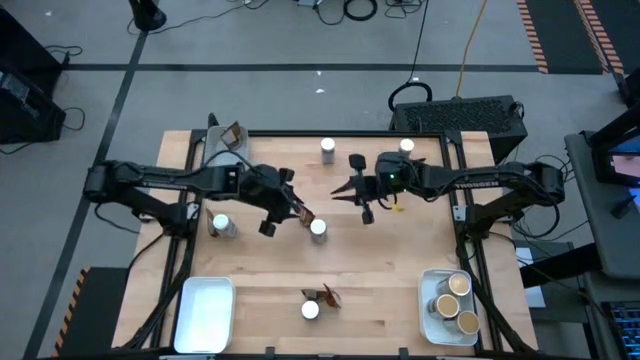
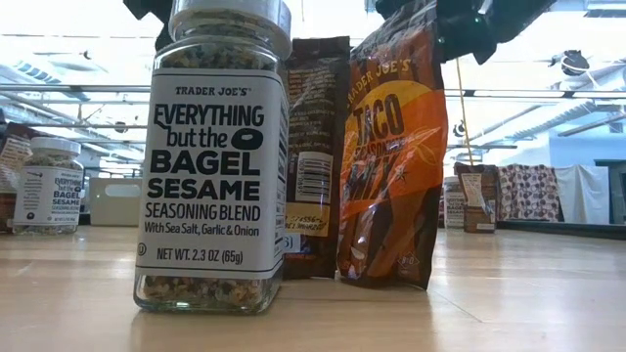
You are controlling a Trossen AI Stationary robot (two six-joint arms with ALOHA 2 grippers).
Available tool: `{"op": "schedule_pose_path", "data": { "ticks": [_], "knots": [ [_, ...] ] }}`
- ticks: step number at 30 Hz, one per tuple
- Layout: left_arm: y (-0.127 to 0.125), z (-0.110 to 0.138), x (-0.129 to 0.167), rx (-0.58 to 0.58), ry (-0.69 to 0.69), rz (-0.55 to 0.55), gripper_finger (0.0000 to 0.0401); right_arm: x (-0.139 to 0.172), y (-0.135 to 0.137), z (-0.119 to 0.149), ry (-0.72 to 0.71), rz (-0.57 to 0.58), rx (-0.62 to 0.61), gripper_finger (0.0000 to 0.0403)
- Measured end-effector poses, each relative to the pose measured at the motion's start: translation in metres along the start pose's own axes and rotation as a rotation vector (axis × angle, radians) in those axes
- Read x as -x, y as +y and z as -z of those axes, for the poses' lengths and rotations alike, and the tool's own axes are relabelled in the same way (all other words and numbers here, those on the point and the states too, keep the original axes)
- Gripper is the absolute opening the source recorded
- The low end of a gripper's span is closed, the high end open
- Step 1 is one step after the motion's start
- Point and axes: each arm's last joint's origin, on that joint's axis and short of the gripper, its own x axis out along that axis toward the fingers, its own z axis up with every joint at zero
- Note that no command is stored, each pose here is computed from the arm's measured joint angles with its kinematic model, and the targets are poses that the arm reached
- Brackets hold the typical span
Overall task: Sort spices by type
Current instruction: Put the brown seasoning bag into the top left white bin
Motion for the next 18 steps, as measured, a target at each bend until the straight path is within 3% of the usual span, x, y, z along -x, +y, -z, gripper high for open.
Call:
{"op": "schedule_pose_path", "data": {
  "ticks": [7,18],
  "knots": [
    [0.002,0.007,-0.032,-0.040,0.038,0.015,0.0183,0.001,-0.002,-0.006,0.082,-0.026,-0.065,0.0003],
    [0.010,0.031,-0.065,-0.014,0.144,0.059,0.0183,0.002,-0.002,-0.005,0.100,-0.033,-0.060,0.0001]
  ]
}}
